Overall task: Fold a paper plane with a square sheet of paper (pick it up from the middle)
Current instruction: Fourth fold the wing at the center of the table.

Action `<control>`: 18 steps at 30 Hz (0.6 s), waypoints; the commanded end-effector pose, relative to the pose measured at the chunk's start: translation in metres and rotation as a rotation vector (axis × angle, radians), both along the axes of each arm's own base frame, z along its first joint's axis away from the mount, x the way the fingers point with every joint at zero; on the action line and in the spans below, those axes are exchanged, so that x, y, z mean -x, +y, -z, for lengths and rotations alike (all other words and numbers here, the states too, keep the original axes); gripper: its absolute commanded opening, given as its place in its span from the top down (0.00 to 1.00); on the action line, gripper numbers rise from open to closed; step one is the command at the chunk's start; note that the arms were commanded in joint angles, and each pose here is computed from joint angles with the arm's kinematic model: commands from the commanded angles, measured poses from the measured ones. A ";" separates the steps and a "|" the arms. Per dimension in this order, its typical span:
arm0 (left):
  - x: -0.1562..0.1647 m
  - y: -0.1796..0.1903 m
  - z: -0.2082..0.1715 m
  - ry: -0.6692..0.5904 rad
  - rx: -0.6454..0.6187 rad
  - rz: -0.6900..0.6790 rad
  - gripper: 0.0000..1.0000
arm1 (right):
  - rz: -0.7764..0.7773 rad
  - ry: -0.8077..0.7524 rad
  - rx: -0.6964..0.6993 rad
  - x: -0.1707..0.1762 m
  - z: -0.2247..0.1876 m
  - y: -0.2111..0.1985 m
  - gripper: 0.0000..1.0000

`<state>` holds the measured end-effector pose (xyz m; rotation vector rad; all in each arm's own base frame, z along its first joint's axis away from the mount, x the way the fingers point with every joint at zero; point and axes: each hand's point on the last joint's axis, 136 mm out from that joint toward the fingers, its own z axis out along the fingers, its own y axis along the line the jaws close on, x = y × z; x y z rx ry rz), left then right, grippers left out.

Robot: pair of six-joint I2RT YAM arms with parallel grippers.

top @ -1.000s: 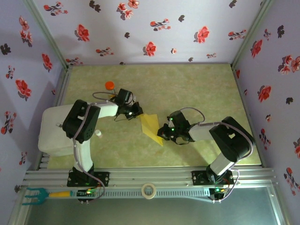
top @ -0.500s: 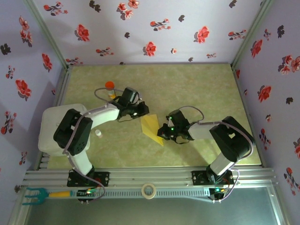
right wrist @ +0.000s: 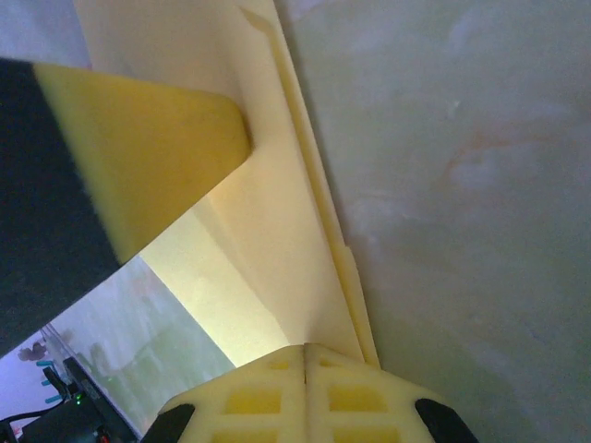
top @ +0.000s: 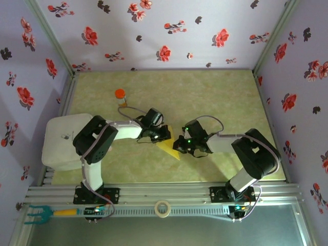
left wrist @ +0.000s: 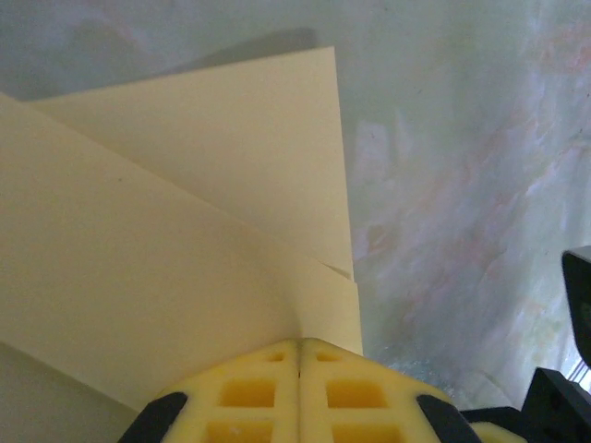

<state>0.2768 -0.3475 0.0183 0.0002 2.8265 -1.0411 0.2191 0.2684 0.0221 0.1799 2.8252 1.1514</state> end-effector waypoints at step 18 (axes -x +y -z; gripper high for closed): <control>0.012 0.022 0.034 0.061 -0.090 -0.024 0.94 | -0.035 0.134 -0.004 0.049 0.022 -0.017 0.97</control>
